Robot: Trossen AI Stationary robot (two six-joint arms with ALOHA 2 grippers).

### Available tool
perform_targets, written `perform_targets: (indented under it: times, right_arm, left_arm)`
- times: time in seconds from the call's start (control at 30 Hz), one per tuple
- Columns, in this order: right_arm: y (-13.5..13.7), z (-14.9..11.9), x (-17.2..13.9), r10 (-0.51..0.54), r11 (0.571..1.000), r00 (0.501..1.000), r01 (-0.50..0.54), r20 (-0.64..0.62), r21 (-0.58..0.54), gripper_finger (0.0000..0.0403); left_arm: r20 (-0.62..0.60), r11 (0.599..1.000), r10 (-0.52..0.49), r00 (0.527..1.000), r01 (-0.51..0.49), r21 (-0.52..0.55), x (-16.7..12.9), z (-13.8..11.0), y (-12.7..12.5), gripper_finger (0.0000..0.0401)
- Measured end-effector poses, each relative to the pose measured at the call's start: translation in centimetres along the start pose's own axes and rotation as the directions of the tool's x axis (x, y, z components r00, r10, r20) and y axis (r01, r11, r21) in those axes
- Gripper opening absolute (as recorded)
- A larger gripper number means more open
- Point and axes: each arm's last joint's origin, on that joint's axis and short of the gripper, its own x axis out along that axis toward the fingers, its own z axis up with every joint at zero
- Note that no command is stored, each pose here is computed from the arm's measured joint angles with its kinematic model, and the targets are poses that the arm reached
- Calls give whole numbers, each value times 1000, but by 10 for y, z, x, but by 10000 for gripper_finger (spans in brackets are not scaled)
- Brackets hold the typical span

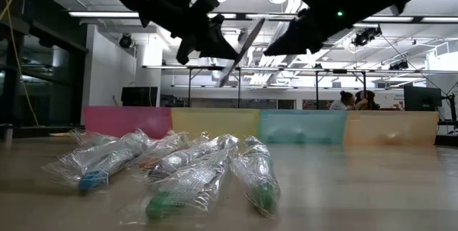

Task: Pick & Place Toothbrushes
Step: Put the blue toothbrush into the green bin

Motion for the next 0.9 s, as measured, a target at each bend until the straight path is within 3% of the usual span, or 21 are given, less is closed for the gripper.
perform_targets:
  times: [0.23, 0.4, 0.53, 0.77, 0.9]
  right_arm:
    - [-45, 5, 21, 28, 996, 983, -43, 182, 82, 199]
    - [-70, 6, 27, 42, 991, 955, -77, 295, 106, 199]
    - [-81, 9, 28, 67, 989, 918, -114, 392, 98, 199]
    - [-92, 9, 29, 102, 985, 887, -152, 450, 77, 197]
    - [-93, 11, 28, 113, 984, 869, -165, 481, 67, 173]
  left_arm:
    - [157, 997, 68, 985, -60, -56, -10, -16, 28, 0]
    - [195, 994, 102, 975, -92, -59, -9, -25, 36, 0]
    - [269, 994, 105, 957, -93, -58, 2, -32, 37, 0]
    - [330, 990, 141, 934, -131, -52, 10, -33, 38, 0]
    - [337, 991, 133, 932, -123, -52, 11, -32, 40, 0]
